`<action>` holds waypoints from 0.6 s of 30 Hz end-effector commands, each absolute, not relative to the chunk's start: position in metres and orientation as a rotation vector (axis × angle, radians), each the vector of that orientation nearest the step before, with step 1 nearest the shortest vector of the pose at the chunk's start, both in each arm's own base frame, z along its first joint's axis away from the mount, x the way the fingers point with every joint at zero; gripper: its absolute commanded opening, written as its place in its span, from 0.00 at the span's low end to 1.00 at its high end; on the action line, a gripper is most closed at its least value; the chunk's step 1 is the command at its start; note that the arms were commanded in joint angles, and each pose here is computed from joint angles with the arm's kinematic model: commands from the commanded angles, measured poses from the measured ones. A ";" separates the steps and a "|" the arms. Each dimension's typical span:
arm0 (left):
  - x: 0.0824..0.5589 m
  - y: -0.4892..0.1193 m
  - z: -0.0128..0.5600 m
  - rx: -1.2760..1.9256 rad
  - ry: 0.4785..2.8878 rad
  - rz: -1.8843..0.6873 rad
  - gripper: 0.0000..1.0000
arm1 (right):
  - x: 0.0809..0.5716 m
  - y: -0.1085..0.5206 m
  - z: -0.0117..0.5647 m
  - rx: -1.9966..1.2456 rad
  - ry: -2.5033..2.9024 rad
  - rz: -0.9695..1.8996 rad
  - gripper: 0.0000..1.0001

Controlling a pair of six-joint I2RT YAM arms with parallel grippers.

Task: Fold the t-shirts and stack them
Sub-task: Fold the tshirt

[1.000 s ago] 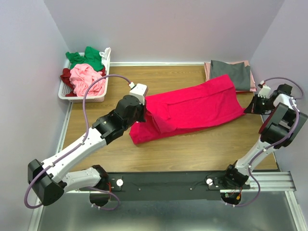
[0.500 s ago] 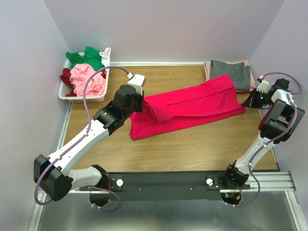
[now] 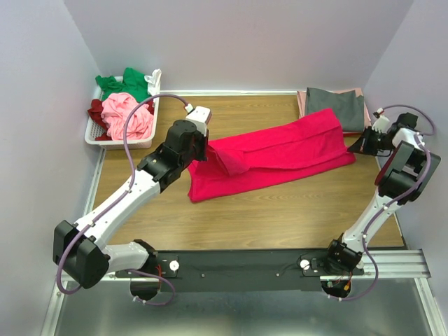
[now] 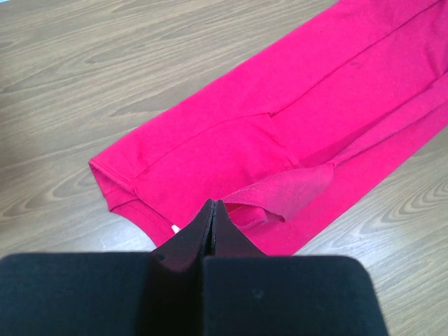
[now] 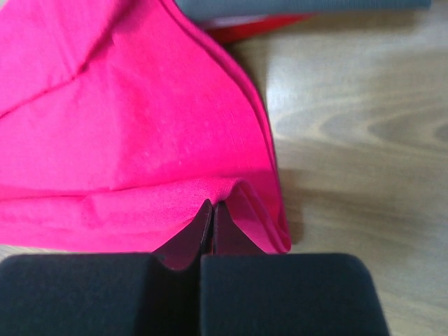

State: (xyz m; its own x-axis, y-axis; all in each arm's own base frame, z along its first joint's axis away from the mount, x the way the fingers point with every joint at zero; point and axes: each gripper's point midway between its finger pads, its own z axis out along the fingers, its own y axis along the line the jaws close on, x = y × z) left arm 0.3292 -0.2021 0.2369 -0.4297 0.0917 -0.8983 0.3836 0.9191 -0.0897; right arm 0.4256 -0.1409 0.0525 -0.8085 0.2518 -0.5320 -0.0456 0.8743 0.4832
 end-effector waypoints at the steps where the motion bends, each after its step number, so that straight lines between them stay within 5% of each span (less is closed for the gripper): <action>1: 0.337 -0.203 0.252 0.341 1.957 -0.355 0.00 | 0.446 -0.137 0.058 0.138 2.389 0.688 0.00; 18: 0.345 -0.195 0.242 0.315 1.983 -0.332 0.00 | 0.471 -0.132 0.056 0.187 2.374 0.742 0.00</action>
